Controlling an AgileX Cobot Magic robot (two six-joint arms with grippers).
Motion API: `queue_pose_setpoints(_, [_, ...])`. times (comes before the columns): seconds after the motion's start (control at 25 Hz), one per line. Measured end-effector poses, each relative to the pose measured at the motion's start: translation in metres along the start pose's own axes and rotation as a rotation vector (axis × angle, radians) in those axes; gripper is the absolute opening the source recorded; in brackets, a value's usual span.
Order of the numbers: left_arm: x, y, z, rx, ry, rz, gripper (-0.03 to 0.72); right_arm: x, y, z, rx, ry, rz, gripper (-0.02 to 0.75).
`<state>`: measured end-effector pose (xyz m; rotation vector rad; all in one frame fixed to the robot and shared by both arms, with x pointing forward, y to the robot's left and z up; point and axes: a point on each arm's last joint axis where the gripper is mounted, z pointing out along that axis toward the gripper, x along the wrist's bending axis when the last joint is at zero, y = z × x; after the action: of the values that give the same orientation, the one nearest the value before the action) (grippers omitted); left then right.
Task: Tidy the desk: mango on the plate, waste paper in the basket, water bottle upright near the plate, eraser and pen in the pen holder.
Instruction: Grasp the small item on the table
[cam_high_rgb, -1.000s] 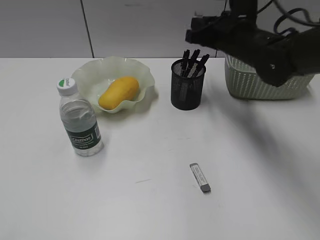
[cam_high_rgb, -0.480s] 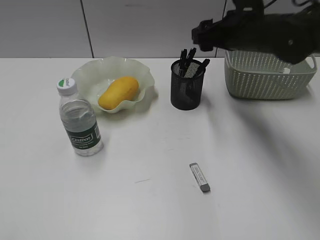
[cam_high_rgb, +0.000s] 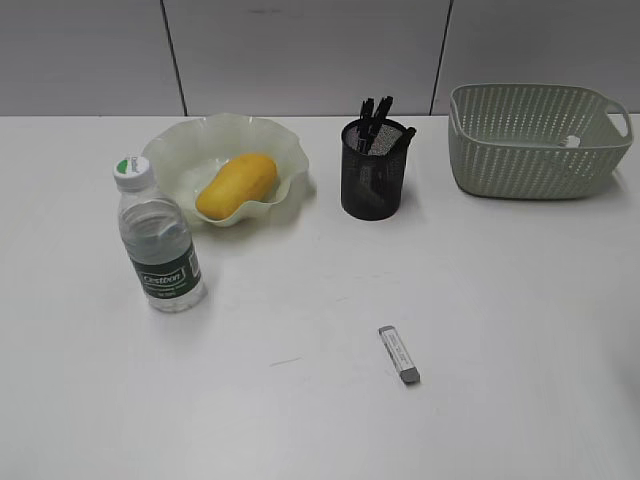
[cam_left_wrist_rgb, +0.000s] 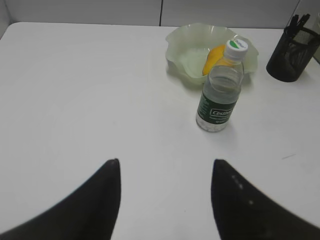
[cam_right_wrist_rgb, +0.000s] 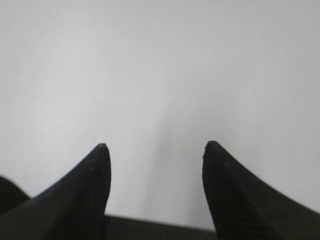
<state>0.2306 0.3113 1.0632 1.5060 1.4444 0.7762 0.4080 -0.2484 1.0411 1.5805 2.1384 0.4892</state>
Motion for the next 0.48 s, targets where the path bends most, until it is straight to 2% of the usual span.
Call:
queue_pose_setpoints(0.16, [-0.002, 0.002, 0.005, 0.034, -0.012, 0.022, 0.426, -0.007, -0.063, -0.048, -0.055, 0.045, 0.078, 0.466])
queue_pose_setpoints(0.28, [-0.010, 0.009, 0.017, 0.109, -0.056, 0.098, 0.426, -0.011, -0.097, -0.074, -0.213, 0.073, 0.078, 0.466])
queue_pose_setpoints(0.4, [-0.021, 0.027, 0.031, 0.154, -0.130, 0.169, 0.419, -0.015, -0.126, -0.096, -0.437, 0.082, 0.075, 0.465])
queue_pose_setpoints(0.48, [-0.029, 0.044, 0.044, 0.187, -0.175, 0.205, 0.386, -0.017, -0.142, -0.106, -0.550, 0.084, 0.084, 0.465])
